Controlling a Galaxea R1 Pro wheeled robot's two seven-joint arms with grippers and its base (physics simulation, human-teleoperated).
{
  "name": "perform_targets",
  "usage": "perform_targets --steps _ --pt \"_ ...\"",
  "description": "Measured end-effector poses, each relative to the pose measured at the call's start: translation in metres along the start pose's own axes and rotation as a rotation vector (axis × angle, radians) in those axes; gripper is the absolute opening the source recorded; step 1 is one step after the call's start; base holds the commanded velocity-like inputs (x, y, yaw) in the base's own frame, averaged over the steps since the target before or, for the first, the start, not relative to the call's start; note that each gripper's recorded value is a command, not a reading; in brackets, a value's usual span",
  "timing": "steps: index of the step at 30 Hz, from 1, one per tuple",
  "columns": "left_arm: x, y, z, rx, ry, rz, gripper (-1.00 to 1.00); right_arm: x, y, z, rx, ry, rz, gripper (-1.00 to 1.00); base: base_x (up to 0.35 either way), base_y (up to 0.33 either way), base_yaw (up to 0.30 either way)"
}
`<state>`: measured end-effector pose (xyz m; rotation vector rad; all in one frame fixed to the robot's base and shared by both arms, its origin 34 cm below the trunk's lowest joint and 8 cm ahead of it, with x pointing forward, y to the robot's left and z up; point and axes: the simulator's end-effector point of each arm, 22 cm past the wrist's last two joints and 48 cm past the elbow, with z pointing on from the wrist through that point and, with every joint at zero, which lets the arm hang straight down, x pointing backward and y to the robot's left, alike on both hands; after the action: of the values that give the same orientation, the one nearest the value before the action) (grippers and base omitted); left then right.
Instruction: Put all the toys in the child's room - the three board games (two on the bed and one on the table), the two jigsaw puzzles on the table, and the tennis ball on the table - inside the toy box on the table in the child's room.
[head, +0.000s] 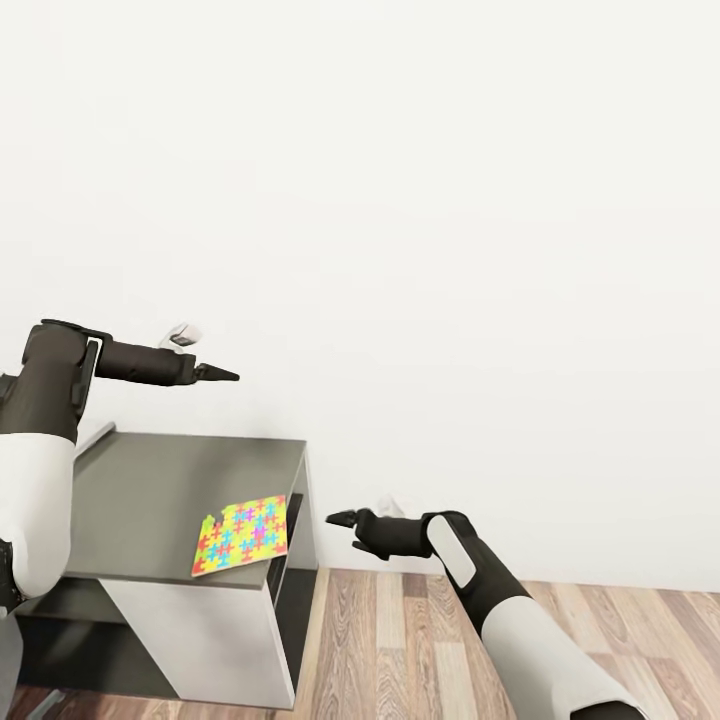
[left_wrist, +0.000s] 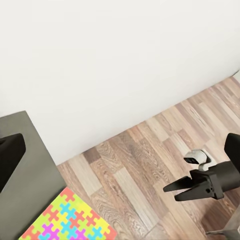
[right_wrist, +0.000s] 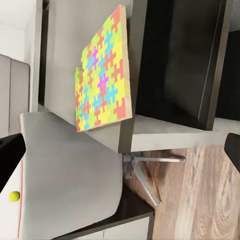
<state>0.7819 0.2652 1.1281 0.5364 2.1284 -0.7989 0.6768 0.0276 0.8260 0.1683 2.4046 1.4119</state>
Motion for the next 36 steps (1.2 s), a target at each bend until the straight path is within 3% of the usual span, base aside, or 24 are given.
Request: perform_targets --steps 14,30,36 --pt "0.018 0.008 0.011 0.0 0.0 -0.003 1.0 0.006 -0.017 0.011 -0.001 0.001 -0.007 1.0 0.0 0.0 0.014" --pt "0.019 0.01 0.013 -0.001 0.003 -0.011 1.0 0.006 -0.02 0.012 0.0 0.004 -0.001 1.0 0.002 0.0 0.242" --pt "0.02 0.008 0.016 0.005 0.005 -0.012 1.0 0.007 -0.021 0.011 0.001 0.004 0.0 1.0 0.117 0.057 0.093"
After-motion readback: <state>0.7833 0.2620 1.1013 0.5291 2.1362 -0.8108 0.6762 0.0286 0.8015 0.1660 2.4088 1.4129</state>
